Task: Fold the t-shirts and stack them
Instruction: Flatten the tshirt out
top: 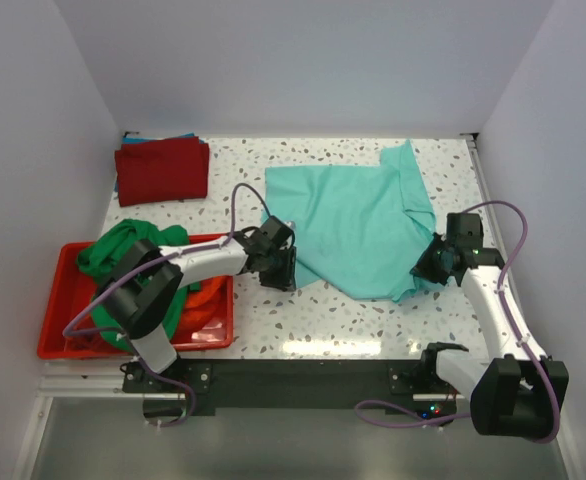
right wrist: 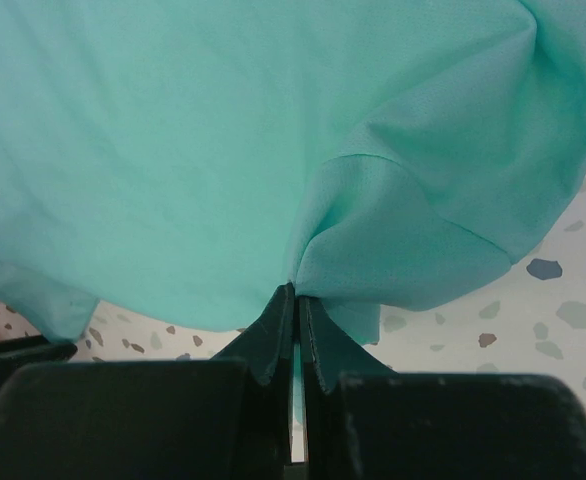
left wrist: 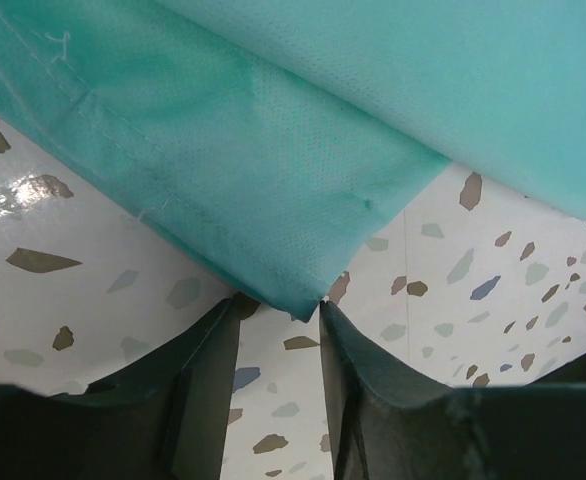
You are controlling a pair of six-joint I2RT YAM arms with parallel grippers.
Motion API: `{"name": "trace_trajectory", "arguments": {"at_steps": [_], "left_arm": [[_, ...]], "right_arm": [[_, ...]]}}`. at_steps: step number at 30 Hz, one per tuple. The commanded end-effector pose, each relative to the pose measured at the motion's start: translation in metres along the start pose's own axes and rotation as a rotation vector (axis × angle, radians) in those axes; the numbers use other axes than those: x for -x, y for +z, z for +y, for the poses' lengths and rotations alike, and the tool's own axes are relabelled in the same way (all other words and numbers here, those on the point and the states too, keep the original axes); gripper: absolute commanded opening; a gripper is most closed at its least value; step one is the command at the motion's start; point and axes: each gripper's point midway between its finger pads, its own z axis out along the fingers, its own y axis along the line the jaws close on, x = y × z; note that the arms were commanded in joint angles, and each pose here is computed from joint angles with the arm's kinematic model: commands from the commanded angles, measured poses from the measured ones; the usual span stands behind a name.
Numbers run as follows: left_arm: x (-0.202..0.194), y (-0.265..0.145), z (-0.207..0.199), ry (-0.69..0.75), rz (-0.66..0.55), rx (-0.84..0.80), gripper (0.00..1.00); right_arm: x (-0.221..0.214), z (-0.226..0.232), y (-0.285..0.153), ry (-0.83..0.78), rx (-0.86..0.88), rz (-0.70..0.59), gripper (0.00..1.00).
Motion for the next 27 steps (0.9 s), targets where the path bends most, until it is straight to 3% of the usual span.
{"name": "trace_trajectory", "arguments": {"at_steps": [1,7,11,15,20,24,27], "left_arm": [[0.005,0.007,-0.002,-0.006,-0.013,0.006,0.4],[-0.004,0.015,-0.001,-0.018,0.01,-0.008,0.22],[-0.004,0.022,0.003,-0.022,-0.008,-0.01,0.0],[0.01,0.012,0.014,-0.02,-0.063,0.054,0.0],[0.076,-0.06,0.038,-0.176,-0.287,0.023,0.0],[0.14,-0.154,0.078,-0.27,-0.553,0.032,0.0],[0.156,-0.19,0.103,-0.282,-0.605,0.089,0.0]], "right_arm": [[0.003,0.005,-0.002,-0.017,0.033,-0.02,0.01],[0.002,0.005,-0.002,-0.019,0.035,-0.019,0.01],[0.001,0.004,-0.002,-0.019,0.034,-0.016,0.01],[0.003,0.005,-0.004,-0.019,0.031,-0.021,0.01],[0.022,0.008,-0.015,-0.047,0.014,-0.077,0.01],[0.047,0.015,-0.031,-0.058,-0.003,-0.148,0.01],[0.071,0.031,-0.045,-0.032,0.027,-0.208,0.01]]}}
